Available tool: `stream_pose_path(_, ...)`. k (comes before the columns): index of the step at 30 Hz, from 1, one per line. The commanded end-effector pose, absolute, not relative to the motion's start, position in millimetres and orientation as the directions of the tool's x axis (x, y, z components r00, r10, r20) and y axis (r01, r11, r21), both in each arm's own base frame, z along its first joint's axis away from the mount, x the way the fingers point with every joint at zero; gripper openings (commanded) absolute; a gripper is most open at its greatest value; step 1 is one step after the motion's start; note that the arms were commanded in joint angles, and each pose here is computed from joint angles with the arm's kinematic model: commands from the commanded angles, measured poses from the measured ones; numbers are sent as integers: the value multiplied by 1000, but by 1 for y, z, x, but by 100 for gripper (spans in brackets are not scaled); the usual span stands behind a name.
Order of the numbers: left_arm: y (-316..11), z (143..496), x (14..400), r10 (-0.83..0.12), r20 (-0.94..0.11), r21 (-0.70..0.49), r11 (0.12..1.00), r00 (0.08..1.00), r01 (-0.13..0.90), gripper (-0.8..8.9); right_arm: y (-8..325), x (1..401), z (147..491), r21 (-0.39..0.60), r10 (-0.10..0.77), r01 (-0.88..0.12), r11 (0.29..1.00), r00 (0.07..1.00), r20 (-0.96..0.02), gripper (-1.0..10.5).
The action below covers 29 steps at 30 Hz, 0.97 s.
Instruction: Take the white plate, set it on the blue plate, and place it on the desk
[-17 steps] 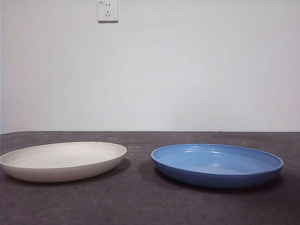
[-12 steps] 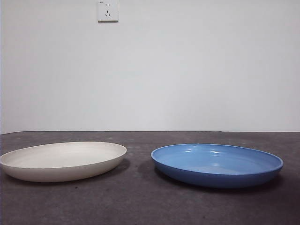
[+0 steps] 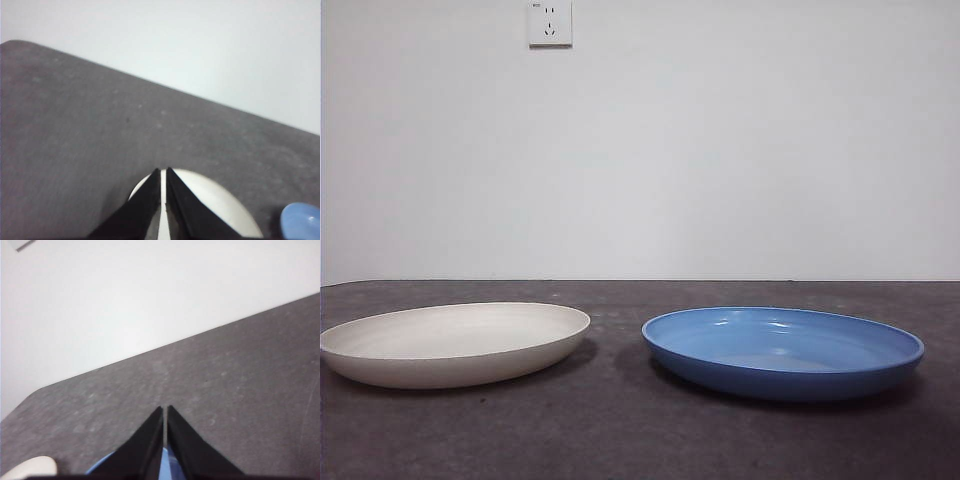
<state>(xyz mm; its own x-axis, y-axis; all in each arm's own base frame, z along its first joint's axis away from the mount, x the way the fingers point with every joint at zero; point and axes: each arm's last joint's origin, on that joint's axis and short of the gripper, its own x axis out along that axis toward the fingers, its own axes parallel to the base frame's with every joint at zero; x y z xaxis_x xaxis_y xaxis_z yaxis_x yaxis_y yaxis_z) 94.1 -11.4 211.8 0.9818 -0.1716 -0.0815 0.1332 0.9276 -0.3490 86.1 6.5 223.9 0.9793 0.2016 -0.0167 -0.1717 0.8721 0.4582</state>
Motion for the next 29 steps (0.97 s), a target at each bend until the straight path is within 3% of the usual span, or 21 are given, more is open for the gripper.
stream_pose_path(1,-12,236,92,-184,-55,-338,928,981,155,17,7,85,245,485,228,-184,855,973,-32,7)
stream_pose_path(10,-14,297,91,-234,-86,-275,940,968,203,17,13,95,286,519,428,-301,800,892,-143,7)
stream_pose_path(17,-20,336,103,-372,-169,-259,910,913,323,17,17,107,305,533,561,-390,751,803,-201,7)
stream_pose_path(29,-37,363,124,-592,-206,-309,795,779,522,17,26,118,332,476,659,-481,736,670,-342,7)
